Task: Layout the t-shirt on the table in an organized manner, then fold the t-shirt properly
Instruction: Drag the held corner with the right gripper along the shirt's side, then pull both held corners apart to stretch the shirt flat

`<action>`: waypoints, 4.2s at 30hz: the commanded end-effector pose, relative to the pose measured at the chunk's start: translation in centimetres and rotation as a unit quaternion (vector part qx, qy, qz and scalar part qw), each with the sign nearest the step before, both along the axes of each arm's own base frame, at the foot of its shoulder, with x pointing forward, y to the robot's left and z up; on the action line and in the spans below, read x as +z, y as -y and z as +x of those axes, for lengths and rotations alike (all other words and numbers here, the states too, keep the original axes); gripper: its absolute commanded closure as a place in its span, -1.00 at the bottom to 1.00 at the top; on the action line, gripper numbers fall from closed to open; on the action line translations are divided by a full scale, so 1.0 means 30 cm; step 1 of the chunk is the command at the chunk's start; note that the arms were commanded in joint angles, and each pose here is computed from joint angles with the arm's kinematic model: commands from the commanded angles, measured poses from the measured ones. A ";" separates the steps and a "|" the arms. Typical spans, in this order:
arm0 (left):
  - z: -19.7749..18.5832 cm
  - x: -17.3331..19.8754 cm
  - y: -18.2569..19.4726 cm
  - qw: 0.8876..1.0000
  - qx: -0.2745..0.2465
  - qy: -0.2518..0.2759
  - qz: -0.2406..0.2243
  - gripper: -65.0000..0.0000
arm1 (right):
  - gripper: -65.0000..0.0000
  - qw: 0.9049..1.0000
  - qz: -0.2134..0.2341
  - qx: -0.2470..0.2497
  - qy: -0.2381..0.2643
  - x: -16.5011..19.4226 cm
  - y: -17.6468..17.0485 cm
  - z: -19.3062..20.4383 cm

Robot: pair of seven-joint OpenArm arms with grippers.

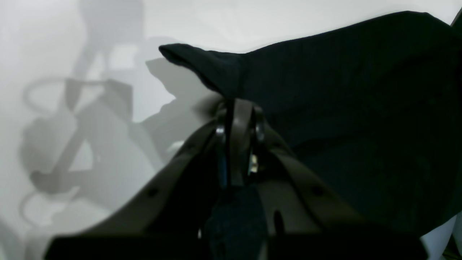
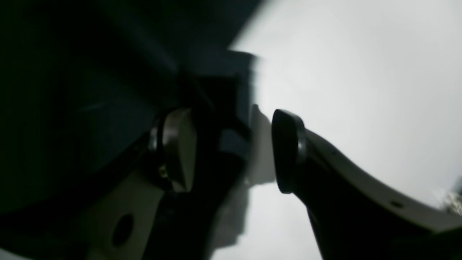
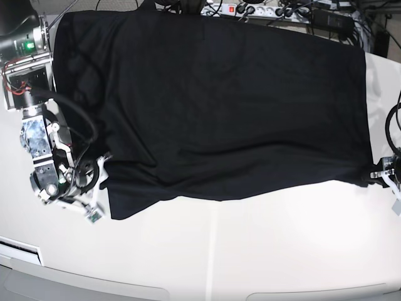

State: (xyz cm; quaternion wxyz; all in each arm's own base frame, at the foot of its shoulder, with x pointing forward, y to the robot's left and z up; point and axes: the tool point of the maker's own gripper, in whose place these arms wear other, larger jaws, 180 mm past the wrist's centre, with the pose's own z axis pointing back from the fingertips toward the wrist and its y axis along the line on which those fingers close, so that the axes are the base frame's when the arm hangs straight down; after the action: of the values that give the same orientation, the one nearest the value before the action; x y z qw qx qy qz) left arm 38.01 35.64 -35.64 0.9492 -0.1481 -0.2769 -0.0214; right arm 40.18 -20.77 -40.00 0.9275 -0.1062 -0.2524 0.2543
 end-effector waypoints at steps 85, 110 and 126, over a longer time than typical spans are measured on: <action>0.203 0.251 -0.083 0.988 0.050 0.144 0.021 1.00 | 1.00 0.924 0.321 -0.013 0.209 0.410 -0.168 0.442; 0.431 0.465 0.077 0.968 0.029 0.251 0.012 1.00 | 1.00 0.955 0.174 0.024 0.240 0.538 -0.142 0.543; 0.467 0.546 0.061 0.961 0.036 0.275 0.025 1.00 | 1.00 0.946 0.172 0.032 0.273 0.660 -0.150 0.591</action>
State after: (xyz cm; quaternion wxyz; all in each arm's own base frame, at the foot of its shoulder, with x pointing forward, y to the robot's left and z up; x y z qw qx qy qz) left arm 51.00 33.19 -22.73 0.8634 -0.1044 -0.4923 -0.0368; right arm 56.44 -16.09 -24.51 0.8453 0.0014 -0.4944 0.2026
